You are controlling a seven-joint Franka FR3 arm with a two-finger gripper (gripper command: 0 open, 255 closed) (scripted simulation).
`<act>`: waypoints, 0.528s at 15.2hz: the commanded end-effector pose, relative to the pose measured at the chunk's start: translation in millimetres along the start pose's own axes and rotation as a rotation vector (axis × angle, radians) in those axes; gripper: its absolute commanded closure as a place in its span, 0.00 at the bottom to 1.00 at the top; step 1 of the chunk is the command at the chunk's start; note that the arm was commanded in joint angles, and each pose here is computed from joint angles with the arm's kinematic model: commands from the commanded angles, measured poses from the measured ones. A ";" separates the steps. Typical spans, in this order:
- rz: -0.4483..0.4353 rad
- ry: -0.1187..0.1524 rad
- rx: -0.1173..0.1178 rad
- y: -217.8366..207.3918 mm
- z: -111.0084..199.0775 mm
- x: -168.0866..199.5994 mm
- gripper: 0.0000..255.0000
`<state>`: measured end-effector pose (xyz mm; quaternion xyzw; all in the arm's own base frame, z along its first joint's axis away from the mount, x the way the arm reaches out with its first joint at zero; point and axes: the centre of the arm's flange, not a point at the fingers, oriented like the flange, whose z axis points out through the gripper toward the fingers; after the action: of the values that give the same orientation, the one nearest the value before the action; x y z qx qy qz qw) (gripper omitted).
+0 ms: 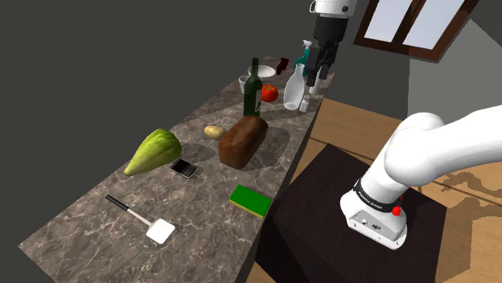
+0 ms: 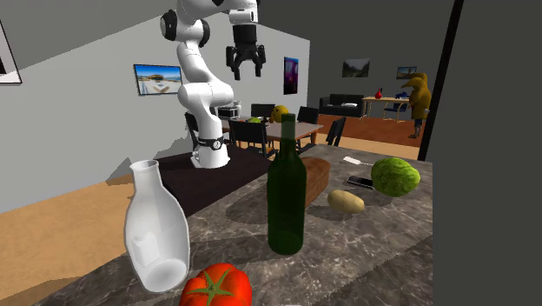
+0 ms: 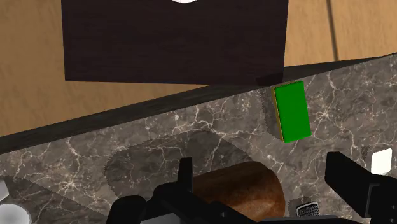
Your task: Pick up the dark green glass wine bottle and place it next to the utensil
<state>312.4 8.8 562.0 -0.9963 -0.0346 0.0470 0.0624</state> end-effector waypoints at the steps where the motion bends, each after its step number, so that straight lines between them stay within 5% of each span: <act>1: 0.000 0.000 0.000 0.0 0.0 0.0 0.00; 8: 0.030 0.037 -0.021 34.0 9.1 78.3 0.00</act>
<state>378.0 -15.5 542.8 -0.9978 -0.0212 0.0322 0.0536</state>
